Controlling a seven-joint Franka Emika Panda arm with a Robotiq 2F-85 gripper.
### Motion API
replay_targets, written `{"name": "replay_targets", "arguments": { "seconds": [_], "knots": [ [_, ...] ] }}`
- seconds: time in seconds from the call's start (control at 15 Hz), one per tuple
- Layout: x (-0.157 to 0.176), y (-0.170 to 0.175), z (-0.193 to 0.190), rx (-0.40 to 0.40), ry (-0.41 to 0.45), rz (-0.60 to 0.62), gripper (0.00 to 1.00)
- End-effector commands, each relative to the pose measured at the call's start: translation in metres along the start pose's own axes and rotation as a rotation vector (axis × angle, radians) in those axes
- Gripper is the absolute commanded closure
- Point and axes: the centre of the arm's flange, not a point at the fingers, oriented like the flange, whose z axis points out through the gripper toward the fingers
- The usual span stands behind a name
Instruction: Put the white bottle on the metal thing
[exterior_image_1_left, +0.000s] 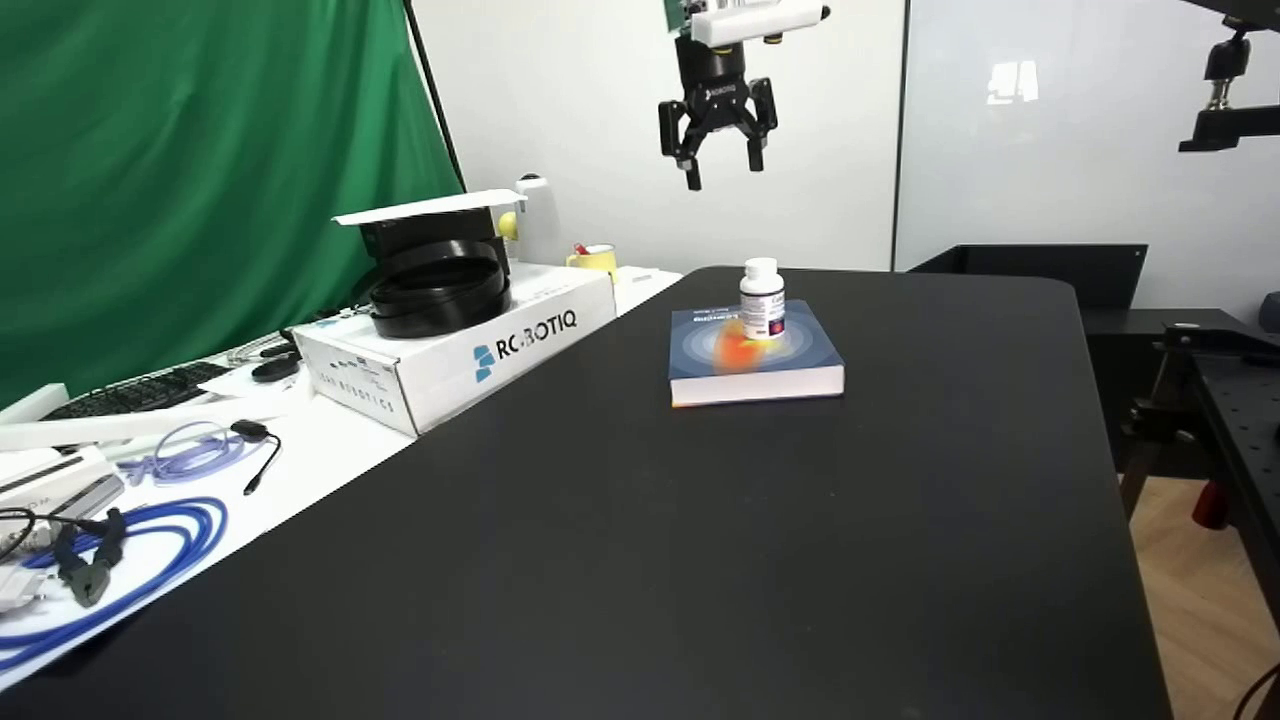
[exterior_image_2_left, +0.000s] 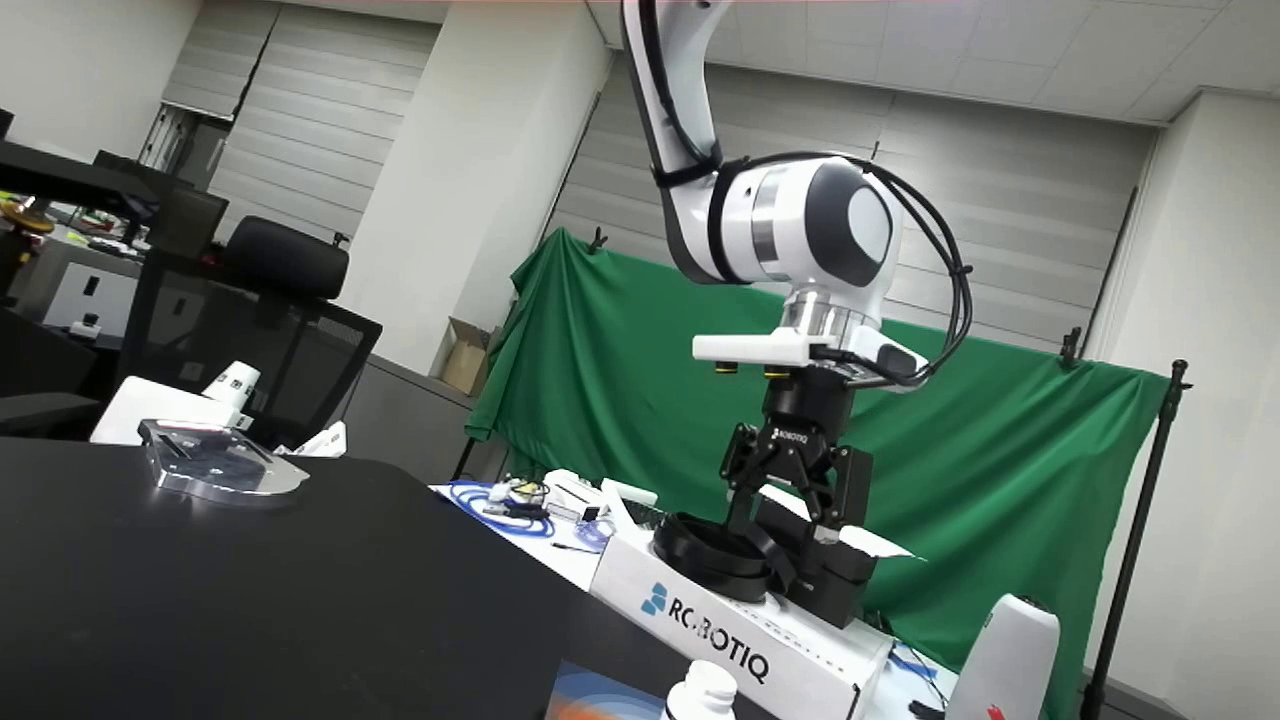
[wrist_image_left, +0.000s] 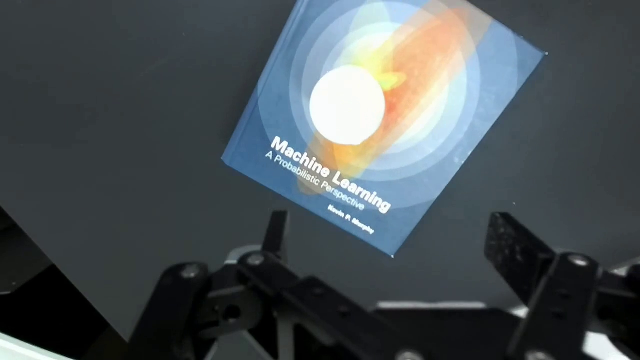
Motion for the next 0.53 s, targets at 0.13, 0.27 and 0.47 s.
{"name": "replay_targets", "arguments": {
  "seconds": [0.13,0.27,0.47],
  "knots": [
    [-0.007,-0.003,0.023,-0.021,-0.070,-0.018,0.00],
    [-0.007,-0.004,0.025,-0.023,-0.075,-0.019,0.00],
    [-0.007,-0.004,0.024,-0.023,-0.076,-0.020,0.00]
  ]
}}
